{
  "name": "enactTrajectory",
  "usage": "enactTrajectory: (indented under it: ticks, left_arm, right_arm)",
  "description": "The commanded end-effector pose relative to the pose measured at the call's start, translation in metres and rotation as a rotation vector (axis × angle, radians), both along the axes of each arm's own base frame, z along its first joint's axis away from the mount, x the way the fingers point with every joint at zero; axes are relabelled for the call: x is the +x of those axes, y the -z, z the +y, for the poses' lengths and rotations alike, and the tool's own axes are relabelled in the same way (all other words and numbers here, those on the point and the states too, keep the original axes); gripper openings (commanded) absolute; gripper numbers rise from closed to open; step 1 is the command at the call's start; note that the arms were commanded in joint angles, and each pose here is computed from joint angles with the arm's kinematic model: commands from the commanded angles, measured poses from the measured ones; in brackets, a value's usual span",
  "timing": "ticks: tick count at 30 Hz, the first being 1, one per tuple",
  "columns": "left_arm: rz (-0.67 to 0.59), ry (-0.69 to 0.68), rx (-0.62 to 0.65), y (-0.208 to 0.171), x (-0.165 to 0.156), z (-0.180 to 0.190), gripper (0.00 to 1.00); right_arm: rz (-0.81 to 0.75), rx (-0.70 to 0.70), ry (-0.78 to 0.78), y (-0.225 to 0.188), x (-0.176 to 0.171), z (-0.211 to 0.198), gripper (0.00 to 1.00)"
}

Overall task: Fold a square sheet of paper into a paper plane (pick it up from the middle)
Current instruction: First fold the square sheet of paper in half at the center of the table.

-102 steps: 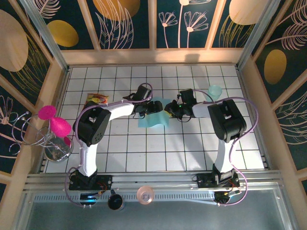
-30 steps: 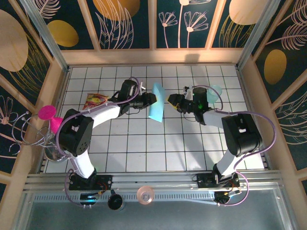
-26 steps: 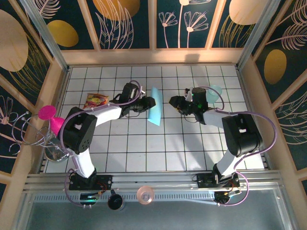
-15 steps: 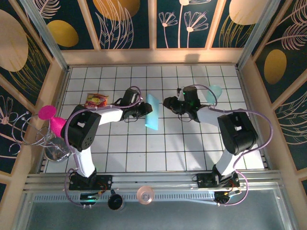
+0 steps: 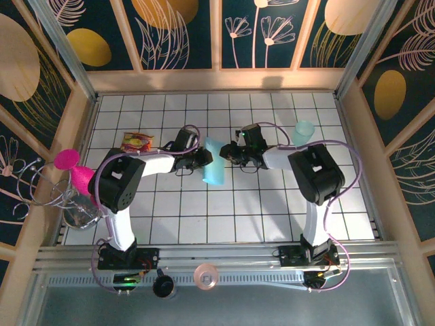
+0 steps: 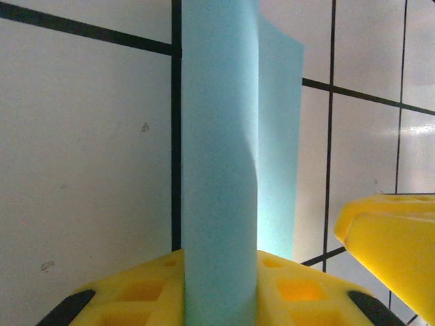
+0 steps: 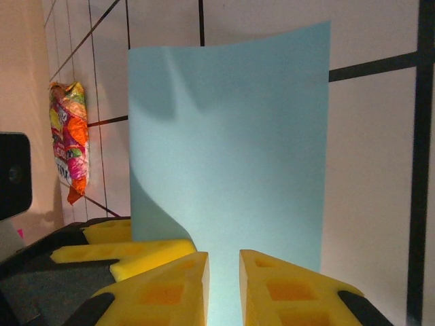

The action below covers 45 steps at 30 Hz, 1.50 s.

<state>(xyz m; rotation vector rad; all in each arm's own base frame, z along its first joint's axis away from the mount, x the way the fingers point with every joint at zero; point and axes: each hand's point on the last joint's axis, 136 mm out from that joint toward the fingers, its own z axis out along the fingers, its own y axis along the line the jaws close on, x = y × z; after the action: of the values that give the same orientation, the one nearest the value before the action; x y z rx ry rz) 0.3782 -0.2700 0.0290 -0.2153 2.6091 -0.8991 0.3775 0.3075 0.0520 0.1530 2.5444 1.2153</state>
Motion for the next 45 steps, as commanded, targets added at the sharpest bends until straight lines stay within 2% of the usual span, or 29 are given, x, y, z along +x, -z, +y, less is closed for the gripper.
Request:
enactTrajectory:
  ticks: [1,12,21,29,34,45]
  left_arm:
    - [0.024,0.003,0.039,0.013,-0.004,0.007,0.26]
    - [0.010,-0.003,0.060,0.005,-0.002,0.011,0.31]
    - [-0.017,-0.036,0.130,-0.014,-0.003,0.027,0.50]
    - [0.015,-0.027,0.158,-0.008,-0.012,0.032,0.58]
    - [0.027,0.012,0.132,-0.011,-0.014,0.024,0.63]
    - [0.052,0.039,0.182,-0.002,-0.015,0.027,0.62]
  right_arm:
    - [0.047,-0.026,-0.020,0.013,-0.005,0.005,0.18]
    - [0.140,-0.117,-0.003,0.046,-0.013,-0.005,0.18]
    - [0.183,-0.179,0.024,0.061,-0.017,-0.013,0.18]
    - [0.180,-0.158,0.019,0.057,-0.015,-0.008,0.18]
    - [0.171,-0.129,0.006,0.050,-0.014,-0.003,0.18]
    - [0.068,-0.001,-0.030,0.006,-0.003,0.015,0.19]
